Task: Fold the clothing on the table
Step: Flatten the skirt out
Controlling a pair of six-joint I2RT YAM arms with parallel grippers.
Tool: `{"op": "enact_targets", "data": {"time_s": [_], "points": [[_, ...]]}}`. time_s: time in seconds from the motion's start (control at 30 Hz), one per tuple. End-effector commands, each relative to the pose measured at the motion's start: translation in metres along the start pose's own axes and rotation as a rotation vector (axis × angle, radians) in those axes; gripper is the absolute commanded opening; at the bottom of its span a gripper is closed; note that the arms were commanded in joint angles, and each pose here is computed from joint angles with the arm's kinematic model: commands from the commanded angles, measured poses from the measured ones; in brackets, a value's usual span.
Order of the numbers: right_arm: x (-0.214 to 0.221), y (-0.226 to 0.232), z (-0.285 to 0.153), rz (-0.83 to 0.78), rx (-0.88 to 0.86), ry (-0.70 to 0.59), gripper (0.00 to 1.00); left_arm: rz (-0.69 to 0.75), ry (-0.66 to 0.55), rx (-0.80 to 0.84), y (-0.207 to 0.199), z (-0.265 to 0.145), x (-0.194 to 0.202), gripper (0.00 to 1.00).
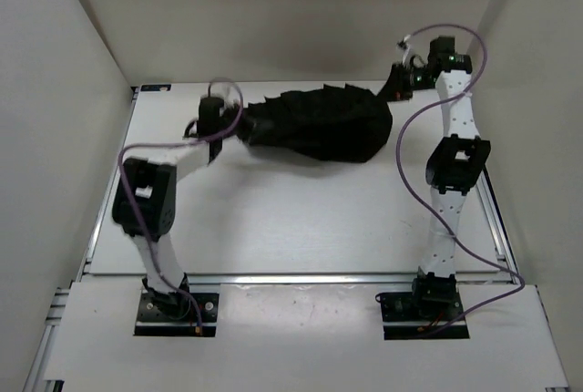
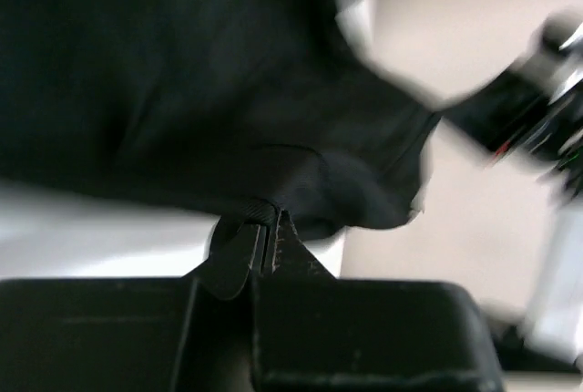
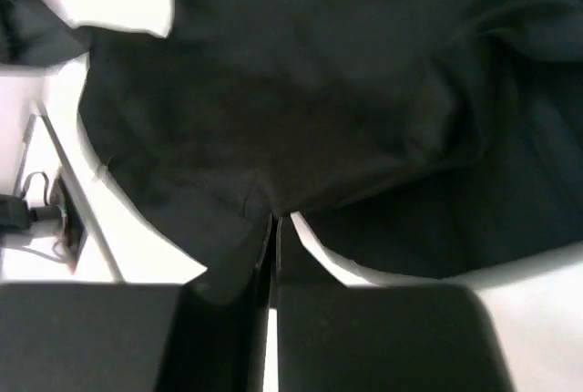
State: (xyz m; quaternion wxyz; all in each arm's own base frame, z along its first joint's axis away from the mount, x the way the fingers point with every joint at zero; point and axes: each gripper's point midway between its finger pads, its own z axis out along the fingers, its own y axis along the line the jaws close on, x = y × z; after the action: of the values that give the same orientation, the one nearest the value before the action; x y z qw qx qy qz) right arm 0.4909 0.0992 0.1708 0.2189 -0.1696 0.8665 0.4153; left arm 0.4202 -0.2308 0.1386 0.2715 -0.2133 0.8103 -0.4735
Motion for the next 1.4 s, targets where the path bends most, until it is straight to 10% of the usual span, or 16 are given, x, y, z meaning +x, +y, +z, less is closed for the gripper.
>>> {"op": "enact_targets", "data": {"time_s": [0.0, 0.07, 0.23, 0.53, 0.73, 0.9, 1.17, 1.23, 1.37], "points": [[-0.109, 0.085, -0.07, -0.172, -0.168, -0.373, 0.0, 0.258, -0.173, 0.36, -0.142, 0.003, -0.103, 0.0], [-0.142, 0.111, -0.108, -0.288, -0.157, -0.519, 0.0, 0.431, -0.304, 0.506, -0.249, -0.023, -0.145, 0.0], [-0.146, 0.116, -0.135, -0.3, -0.163, -0.533, 0.0, 0.656, -0.365, 0.545, -0.3, -0.057, -0.138, 0.0], [0.037, 0.023, -0.053, 0.183, -0.128, -0.042, 0.0, 0.394, -0.031, 0.098, 0.016, -0.081, 0.073, 0.0], [0.197, 0.04, -0.026, 0.194, -0.1, 0.305, 0.0, 0.173, 0.025, -0.069, 0.128, -0.136, 0.142, 0.0], [0.271, 0.049, -0.022, 0.381, -0.122, 0.449, 0.0, 0.092, -0.214, -0.057, 0.136, -0.17, 0.111, 0.0], [0.272, 0.023, -0.02, 0.275, -0.02, 0.453, 0.0, -0.07, -0.236, -0.001, 0.153, -0.18, 0.129, 0.0], [0.263, 0.016, -0.021, 0.263, 0.001, 0.426, 0.24, -0.065, -0.225, -0.006, 0.152, -0.177, 0.133, 0.0], [0.237, 0.03, -0.02, 0.273, -0.014, 0.351, 0.48, 0.019, -0.147, -0.013, 0.143, -0.176, 0.147, 0.66]]}}
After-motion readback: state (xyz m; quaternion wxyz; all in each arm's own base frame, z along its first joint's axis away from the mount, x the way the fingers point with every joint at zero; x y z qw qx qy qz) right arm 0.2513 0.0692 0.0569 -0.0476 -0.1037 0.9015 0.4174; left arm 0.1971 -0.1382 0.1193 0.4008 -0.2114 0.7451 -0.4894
